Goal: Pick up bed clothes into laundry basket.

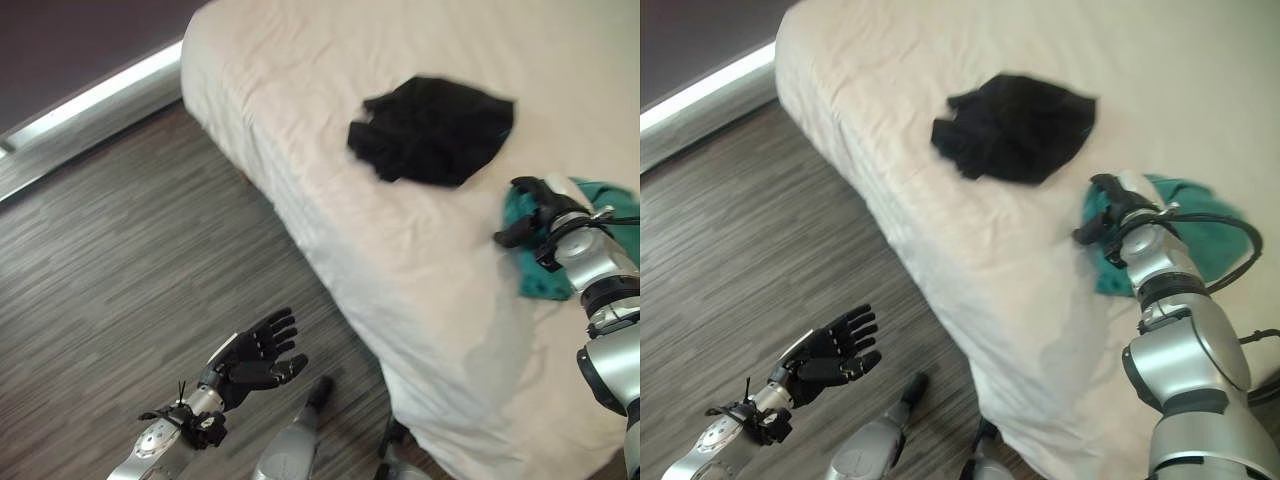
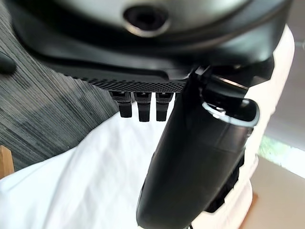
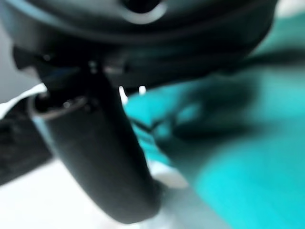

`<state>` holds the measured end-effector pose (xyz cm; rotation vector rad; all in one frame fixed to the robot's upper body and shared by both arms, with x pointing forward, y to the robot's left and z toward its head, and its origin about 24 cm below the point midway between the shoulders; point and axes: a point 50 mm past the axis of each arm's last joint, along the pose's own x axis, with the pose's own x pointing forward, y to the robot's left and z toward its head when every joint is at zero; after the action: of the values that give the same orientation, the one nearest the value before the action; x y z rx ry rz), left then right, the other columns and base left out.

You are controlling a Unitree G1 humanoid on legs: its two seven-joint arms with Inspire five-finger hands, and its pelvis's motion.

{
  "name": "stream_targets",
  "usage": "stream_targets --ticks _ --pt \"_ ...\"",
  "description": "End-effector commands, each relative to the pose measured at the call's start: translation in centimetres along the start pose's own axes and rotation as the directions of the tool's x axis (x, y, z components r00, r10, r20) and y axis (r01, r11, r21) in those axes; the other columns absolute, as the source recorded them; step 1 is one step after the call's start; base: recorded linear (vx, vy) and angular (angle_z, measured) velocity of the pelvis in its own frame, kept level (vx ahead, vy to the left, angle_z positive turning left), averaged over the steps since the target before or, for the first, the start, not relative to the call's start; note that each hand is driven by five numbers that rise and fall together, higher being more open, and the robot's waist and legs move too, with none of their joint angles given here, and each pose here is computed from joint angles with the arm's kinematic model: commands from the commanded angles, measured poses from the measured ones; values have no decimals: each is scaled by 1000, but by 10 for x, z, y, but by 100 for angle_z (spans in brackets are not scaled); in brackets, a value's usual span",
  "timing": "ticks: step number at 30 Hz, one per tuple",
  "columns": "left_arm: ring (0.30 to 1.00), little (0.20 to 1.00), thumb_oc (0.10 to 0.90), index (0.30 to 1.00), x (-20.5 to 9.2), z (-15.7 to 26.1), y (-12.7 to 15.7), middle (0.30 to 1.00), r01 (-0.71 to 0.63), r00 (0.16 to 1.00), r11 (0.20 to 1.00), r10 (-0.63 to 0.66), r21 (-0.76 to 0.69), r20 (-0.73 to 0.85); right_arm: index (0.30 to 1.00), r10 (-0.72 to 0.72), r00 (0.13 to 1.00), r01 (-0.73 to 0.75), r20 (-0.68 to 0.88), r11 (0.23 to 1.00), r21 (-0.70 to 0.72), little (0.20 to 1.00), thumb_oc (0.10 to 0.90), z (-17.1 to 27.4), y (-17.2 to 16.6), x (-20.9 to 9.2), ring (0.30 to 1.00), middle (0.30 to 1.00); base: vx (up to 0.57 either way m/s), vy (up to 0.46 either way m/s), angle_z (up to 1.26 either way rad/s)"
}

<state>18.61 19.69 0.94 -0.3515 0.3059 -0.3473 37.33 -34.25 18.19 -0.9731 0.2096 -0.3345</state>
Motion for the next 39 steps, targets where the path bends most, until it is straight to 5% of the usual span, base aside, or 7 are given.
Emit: stream_targets --ticks 1,5,10,12,27,36,39 --pt "900 900 800 900 10 43 -30 900 136 961 990 -141 36 237 900 12 999 -12 -32 1000 -2 900 800 -4 -13 0 900 900 23 -46 -3" --pt "900 900 800 900 8 39 -23 900 86 962 996 -75 -33 263 900 294 928 -310 -229 950 -37 900 800 -79 85 -33 900 900 25 -38 -2" --pt "900 900 800 900 3 45 -16 900 64 959 998 -61 -3 275 900 377 870 -404 -318 915 -21 900 800 -126 117 -67 900 900 31 -3 1" --pt "900 900 800 900 2 46 -14 900 58 959 998 -57 3 278 300 406 836 -426 -369 904 29 300 400 -150 126 -87 300 300 0 0 0" --pt "900 900 800 900 13 86 -7 900 -15 925 967 -83 254 370 300 597 594 -455 -539 802 387 300 400 -231 210 -234 300 300 54 -39 -1" --pt "900 900 800 900 13 86 -7 900 -14 925 967 -84 255 370 300 597 594 -454 -540 802 387 300 400 -231 209 -234 300 300 15 -18 -4" --pt "900 900 800 900 60 236 -14 900 -469 796 497 -121 730 594 300 675 593 -474 -439 733 488 300 400 -210 226 -233 300 300 191 -304 2"
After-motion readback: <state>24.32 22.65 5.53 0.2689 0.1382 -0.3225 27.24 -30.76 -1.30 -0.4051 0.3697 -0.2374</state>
